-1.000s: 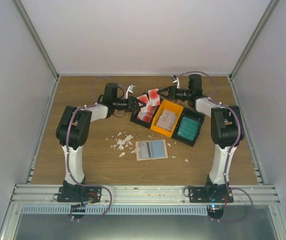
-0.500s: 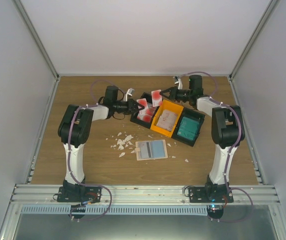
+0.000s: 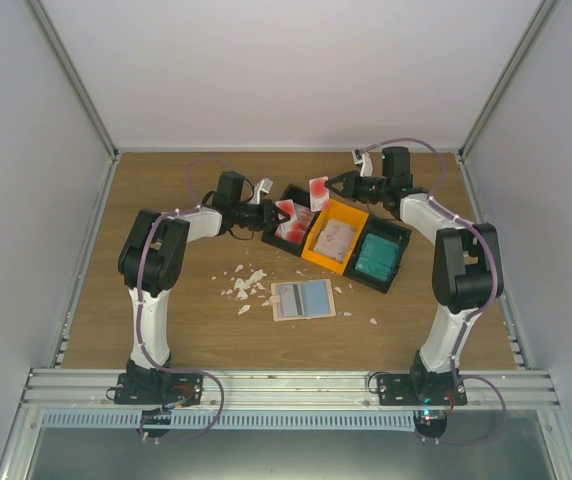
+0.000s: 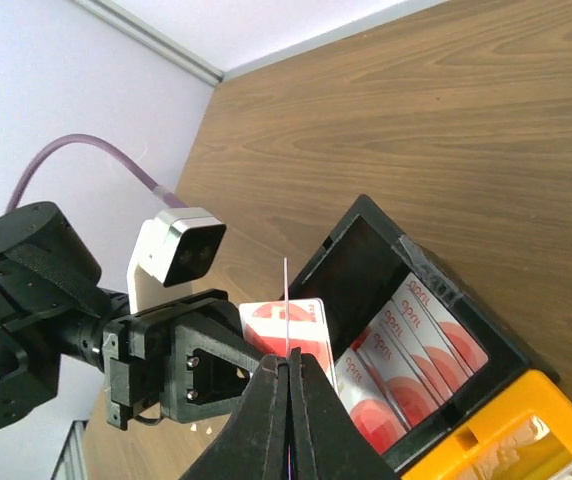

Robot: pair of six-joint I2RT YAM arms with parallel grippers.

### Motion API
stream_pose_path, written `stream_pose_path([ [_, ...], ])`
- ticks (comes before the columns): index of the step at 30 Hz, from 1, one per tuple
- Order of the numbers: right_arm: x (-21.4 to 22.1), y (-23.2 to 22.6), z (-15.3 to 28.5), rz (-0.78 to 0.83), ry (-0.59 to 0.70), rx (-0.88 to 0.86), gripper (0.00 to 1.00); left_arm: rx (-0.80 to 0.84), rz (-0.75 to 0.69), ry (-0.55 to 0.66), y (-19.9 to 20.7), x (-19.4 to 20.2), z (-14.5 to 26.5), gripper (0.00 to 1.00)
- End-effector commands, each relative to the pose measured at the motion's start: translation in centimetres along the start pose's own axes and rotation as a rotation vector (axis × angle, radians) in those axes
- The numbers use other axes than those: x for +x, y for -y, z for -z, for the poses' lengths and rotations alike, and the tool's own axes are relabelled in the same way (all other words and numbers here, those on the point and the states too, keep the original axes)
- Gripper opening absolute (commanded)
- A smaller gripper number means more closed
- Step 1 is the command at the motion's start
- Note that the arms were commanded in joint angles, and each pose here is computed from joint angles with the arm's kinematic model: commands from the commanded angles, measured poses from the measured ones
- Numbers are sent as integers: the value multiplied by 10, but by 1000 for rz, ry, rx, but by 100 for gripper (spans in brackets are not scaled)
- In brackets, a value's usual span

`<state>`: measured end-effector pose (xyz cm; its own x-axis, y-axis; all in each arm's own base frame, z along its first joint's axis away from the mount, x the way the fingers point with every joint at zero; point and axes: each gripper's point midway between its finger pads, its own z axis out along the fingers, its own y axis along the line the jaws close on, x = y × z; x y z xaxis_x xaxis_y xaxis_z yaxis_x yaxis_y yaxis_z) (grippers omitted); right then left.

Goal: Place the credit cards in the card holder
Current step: Place the credit card in the storage box.

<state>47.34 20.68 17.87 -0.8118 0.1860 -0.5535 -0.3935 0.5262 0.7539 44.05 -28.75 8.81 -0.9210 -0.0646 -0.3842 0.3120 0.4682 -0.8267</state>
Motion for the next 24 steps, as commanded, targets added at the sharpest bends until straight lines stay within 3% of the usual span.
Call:
stream_pose_path([
  [1, 6, 1, 6, -10, -6, 126, 1, -40, -59, 38, 20, -16, 4, 6],
  [7, 10, -3, 2, 12, -11, 215, 1, -89, -60, 55, 24, -22, 5, 9],
  [15, 16, -18, 4, 49, -19, 200, 1, -170, -95, 51, 34, -22, 7, 42],
  [24, 27, -57, 31, 115, -9, 121, 1, -264, -148, 116, 65, -11, 40, 63],
])
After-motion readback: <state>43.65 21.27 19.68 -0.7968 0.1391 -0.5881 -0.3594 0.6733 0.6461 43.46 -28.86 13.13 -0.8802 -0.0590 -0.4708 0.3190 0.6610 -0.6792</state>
